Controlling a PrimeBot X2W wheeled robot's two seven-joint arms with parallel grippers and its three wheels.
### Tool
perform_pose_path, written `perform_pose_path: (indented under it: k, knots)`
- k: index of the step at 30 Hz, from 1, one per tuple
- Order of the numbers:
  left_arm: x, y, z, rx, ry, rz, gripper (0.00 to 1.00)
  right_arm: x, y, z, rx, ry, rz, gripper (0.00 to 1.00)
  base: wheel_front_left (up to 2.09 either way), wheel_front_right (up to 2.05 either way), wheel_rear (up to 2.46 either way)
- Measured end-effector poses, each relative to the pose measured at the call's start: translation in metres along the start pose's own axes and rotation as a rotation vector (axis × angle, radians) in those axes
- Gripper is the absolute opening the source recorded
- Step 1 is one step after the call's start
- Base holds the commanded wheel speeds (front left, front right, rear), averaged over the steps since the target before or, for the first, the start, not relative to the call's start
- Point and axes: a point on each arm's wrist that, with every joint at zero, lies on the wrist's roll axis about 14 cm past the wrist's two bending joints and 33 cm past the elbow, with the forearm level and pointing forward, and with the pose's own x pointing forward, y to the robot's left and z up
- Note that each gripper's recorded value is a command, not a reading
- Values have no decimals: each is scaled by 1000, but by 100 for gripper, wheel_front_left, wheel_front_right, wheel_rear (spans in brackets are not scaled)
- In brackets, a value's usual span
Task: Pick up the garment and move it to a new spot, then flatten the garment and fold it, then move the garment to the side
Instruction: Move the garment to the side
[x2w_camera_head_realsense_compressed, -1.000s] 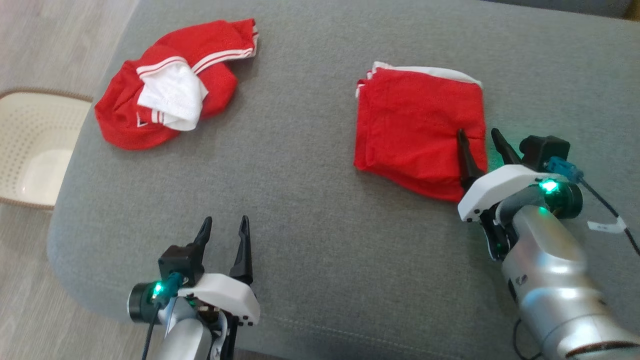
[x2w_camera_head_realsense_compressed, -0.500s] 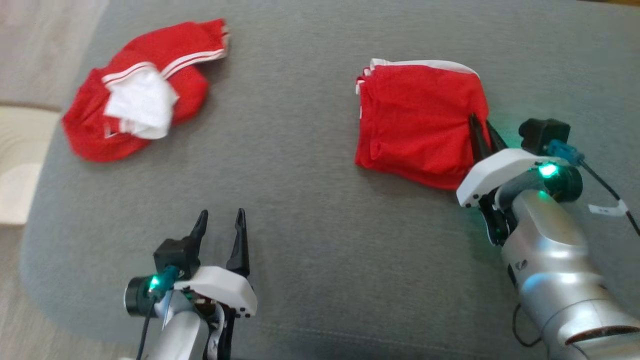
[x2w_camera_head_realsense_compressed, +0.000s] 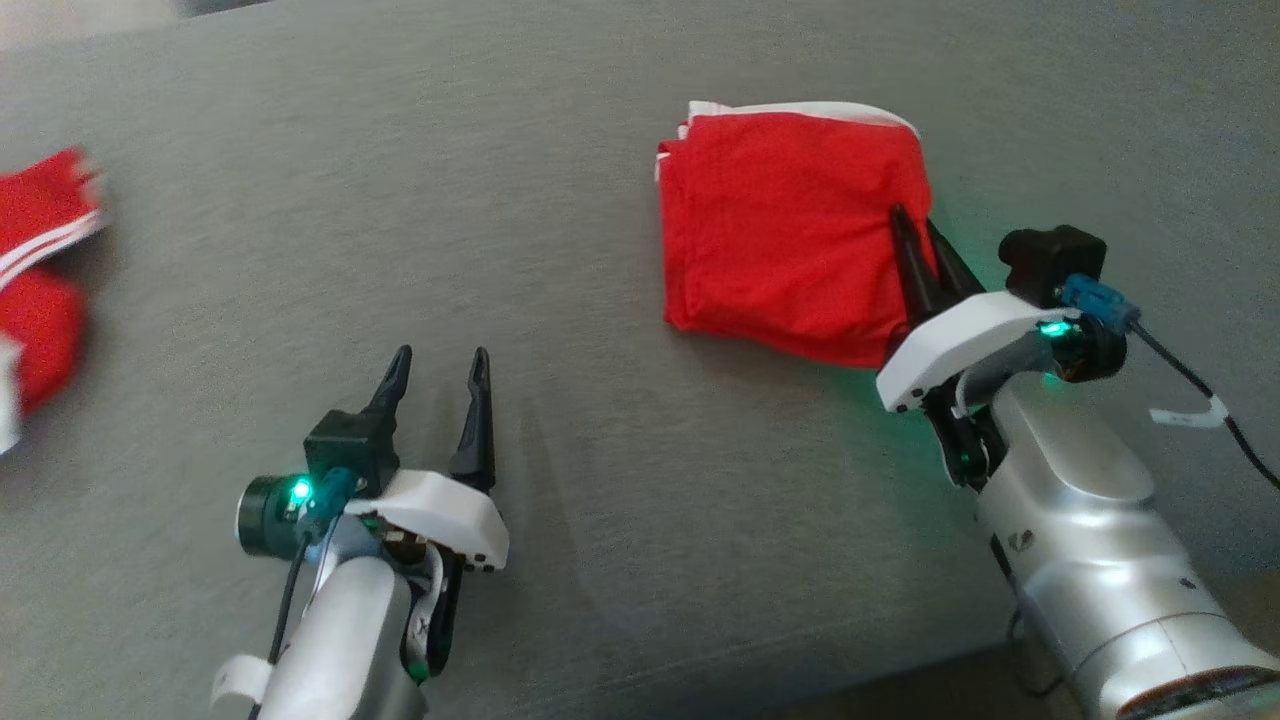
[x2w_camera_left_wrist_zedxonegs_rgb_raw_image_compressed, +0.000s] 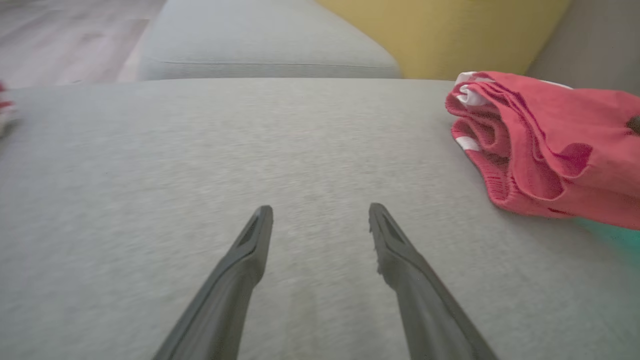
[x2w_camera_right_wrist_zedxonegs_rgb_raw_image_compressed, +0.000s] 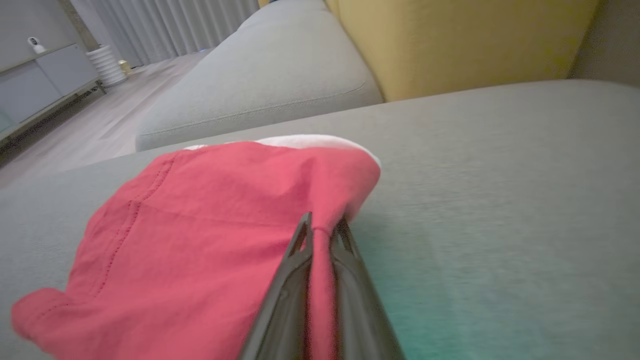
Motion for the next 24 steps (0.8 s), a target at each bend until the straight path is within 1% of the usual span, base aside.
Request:
perform_pose_path:
  k: [6,9,12,15,18,19,24]
  knots:
    - [24,-56,-13,9,29,-178,100,-33,-51,8,37,-39,-134,0,0,0,0]
    - [31,-79,-18,1,39,-247,100,-52,-72,-4,47,-17,-201,0,0,0,0]
    - [38,-93,-22,-12,46,-290,100,-63,-89,-13,43,7,-254,0,0,0,0]
    - [41,-92,-27,-15,54,-294,100,-56,-98,-15,-1,29,-273,0,0,0,0]
    - [42,-80,-26,-16,48,-262,100,-43,-109,1,-58,18,-277,0,0,0,0]
    - [42,-80,-26,-16,48,-262,100,-43,-109,1,-58,18,-277,0,0,0,0]
    - [38,-52,-24,-19,42,-186,100,-26,-150,35,-176,6,-333,0,0,0,0]
